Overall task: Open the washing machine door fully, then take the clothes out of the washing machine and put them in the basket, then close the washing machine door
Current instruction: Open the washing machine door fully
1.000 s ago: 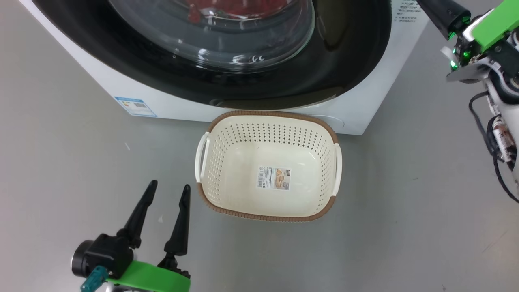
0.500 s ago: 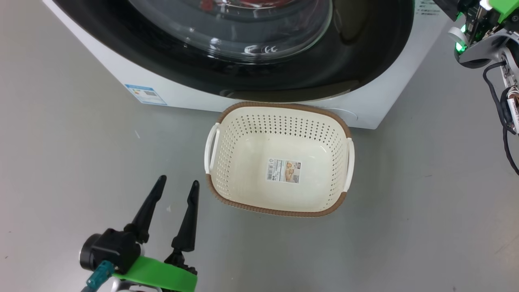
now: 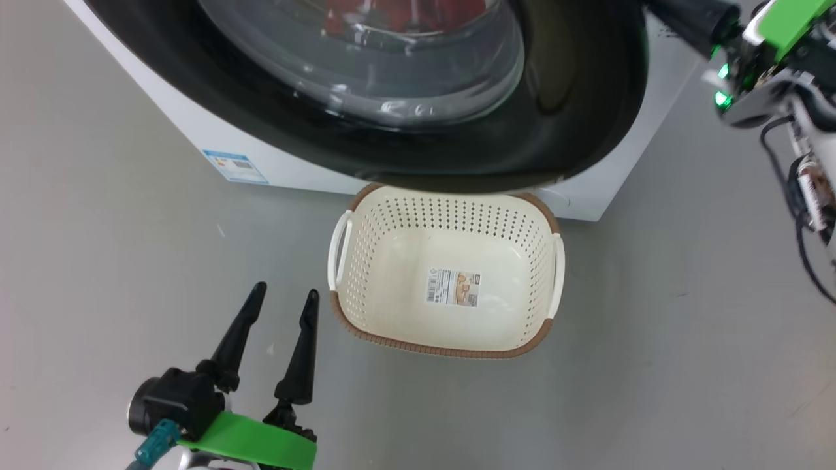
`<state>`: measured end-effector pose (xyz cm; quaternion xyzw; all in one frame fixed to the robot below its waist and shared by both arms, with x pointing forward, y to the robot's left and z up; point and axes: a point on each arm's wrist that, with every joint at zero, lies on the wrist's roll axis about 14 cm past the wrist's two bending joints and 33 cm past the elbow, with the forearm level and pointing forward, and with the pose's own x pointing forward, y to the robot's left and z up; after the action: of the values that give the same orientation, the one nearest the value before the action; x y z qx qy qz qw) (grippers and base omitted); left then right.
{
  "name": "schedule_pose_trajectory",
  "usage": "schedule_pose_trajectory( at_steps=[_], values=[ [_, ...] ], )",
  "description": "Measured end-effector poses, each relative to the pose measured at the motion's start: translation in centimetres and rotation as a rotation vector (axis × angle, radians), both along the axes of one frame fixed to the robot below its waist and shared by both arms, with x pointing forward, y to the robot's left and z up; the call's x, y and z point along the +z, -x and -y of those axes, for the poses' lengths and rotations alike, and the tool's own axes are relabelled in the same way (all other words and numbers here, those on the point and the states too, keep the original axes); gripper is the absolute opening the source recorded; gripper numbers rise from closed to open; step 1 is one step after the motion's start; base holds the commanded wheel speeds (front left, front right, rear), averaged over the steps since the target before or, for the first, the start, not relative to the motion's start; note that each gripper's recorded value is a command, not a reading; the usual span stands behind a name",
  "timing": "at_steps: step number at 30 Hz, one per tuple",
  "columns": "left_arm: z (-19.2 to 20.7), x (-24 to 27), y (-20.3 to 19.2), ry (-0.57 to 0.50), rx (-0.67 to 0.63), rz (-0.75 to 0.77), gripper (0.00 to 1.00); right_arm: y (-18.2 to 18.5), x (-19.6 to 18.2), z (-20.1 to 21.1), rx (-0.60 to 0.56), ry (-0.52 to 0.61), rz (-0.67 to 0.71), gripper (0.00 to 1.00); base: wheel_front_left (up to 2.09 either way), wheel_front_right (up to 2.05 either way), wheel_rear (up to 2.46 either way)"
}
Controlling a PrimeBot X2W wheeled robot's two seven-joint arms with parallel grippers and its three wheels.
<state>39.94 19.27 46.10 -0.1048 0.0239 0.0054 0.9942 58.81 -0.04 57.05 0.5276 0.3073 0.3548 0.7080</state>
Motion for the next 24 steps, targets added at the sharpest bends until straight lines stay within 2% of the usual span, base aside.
schedule_pose_trajectory(
  at_steps=[11,24],
  values=[
    [0.6,1.5,0.5,0.005,-0.015,0.041,1.0,5.3,-0.2,-1.8,0.108,0.017,0.023,0.0,0.0,0.0,0.0],
    [0.5,2.4,3.2,-0.008,-0.007,0.062,1.0,11.9,-0.3,-3.9,0.217,-0.002,0.025,0.0,0.0,0.0,0.0]
  ],
)
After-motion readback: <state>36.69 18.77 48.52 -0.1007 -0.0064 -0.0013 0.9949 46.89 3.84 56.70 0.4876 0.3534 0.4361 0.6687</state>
